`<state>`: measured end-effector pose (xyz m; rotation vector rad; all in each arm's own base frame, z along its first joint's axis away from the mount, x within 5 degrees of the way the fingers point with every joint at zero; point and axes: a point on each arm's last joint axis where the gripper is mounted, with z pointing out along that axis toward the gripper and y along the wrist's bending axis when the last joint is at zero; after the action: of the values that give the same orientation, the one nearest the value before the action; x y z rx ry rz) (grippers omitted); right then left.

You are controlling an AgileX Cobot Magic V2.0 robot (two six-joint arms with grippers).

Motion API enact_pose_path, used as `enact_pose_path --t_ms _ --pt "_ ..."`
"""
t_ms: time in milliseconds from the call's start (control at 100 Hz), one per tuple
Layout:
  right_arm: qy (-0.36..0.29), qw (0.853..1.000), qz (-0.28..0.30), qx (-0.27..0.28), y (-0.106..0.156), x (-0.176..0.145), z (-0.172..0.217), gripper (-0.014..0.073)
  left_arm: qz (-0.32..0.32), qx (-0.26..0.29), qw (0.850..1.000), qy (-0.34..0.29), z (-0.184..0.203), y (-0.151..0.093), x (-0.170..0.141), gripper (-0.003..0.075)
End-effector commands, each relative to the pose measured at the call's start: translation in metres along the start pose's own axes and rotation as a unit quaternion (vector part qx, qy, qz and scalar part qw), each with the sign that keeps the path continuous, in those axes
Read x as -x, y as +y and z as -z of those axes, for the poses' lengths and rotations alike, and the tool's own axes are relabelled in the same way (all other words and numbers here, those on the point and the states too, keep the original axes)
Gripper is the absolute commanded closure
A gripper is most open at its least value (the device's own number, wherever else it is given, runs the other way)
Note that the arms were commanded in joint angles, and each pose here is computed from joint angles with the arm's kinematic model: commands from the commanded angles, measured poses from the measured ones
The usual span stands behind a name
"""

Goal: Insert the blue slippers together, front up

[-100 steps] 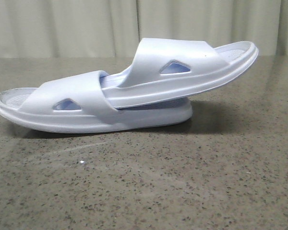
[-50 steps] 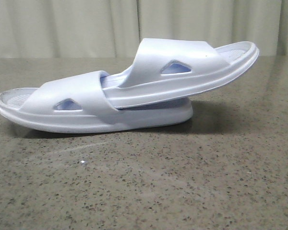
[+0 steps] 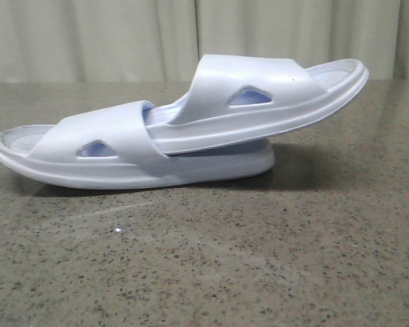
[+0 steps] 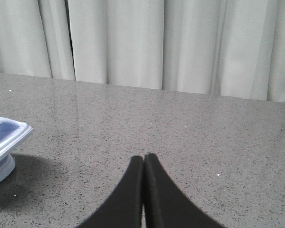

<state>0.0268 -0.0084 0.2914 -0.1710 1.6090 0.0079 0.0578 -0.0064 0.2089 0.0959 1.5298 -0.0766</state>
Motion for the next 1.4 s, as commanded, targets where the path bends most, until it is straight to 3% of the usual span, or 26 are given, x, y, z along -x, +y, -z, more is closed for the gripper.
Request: enact_pose_path --t_ms 0,1130,1390 --pt "-0.045 0.999 0.011 -0.001 0.0 0.014 0.002 0.0702 0.0 -0.006 0.999 -0.041 0.0 -0.001 0.005 0.0704" --pt "-0.042 0.999 0.012 -0.002 0.0 0.013 0.001 0.0702 0.0 -0.006 0.999 -0.041 0.0 -0.001 0.005 0.0704" --pt "-0.092 0.995 -0.005 0.036 0.013 -0.011 -0.016 0.0702 0.0 -0.006 0.999 -0.041 0.0 -0.001 0.005 0.0705"
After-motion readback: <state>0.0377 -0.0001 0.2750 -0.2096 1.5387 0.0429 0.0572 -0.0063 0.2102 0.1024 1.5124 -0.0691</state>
